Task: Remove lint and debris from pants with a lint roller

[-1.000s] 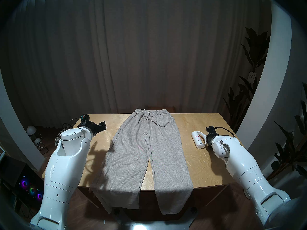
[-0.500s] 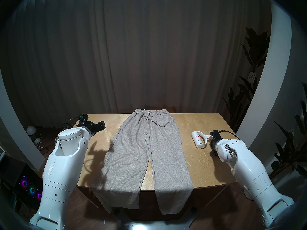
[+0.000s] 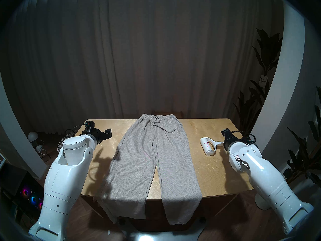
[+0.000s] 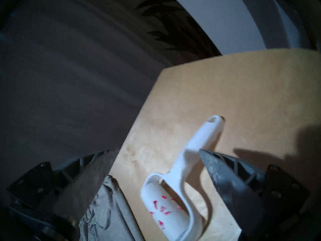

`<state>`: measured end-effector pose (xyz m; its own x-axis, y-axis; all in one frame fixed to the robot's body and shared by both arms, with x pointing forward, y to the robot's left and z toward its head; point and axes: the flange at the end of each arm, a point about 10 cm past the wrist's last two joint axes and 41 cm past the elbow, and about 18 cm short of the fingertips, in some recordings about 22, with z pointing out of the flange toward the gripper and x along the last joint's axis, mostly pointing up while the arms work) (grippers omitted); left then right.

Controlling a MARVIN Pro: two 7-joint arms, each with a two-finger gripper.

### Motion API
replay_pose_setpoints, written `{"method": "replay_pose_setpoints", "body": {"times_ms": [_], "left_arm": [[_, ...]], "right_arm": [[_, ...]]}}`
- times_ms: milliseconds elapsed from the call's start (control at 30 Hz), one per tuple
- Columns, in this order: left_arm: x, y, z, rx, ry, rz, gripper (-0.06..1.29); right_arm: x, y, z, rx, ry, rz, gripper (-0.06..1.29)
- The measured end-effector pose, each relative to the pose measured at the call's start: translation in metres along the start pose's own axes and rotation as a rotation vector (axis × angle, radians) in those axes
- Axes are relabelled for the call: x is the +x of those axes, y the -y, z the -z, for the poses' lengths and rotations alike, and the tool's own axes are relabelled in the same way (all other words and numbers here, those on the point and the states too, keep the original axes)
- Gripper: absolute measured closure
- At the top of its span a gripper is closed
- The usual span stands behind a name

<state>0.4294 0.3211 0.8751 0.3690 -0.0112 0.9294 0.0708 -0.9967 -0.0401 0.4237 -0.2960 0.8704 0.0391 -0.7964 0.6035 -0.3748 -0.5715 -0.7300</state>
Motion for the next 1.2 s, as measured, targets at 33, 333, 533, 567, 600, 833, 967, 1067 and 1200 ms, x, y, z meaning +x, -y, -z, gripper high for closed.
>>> {"method": "replay_pose_setpoints", "body": {"times_ms": [33,333,533,567,600,833,967,1067,1200], "left_arm": [[-0.001,-0.001,0.000,-0.001,0.001,-0.005,0.03],[0.004,-0.001,-0.002,0.021,-0.054,-0.031,0.03],[0.026,0.005,0.000,0.048,-0.138,-0.032,0.03],[0.029,0.006,0.001,0.049,-0.151,-0.032,0.03],[0.030,0.006,0.001,0.049,-0.156,-0.032,0.03],[0.032,0.003,0.001,0.038,-0.181,-0.048,0.03],[0.026,-0.004,-0.001,0.023,-0.179,-0.055,0.03],[0.018,-0.013,-0.003,0.011,-0.177,-0.060,0.03],[0.015,-0.016,-0.003,0.019,-0.188,-0.049,0.03]], "right_arm": [[0.000,0.006,0.001,0.026,-0.005,0.026,0.03],[0.001,0.044,0.002,0.235,-0.043,0.302,0.03],[0.007,0.053,-0.013,0.294,-0.071,0.447,0.03],[0.007,0.054,-0.016,0.305,-0.076,0.472,0.03],[0.007,0.055,-0.017,0.309,-0.078,0.484,0.03],[0.004,0.059,-0.035,0.361,-0.100,0.613,0.03],[0.003,0.061,-0.044,0.380,-0.108,0.664,0.03],[0.000,0.064,-0.052,0.396,-0.114,0.707,0.03],[-0.004,0.069,-0.061,0.412,-0.119,0.751,0.03]]}}
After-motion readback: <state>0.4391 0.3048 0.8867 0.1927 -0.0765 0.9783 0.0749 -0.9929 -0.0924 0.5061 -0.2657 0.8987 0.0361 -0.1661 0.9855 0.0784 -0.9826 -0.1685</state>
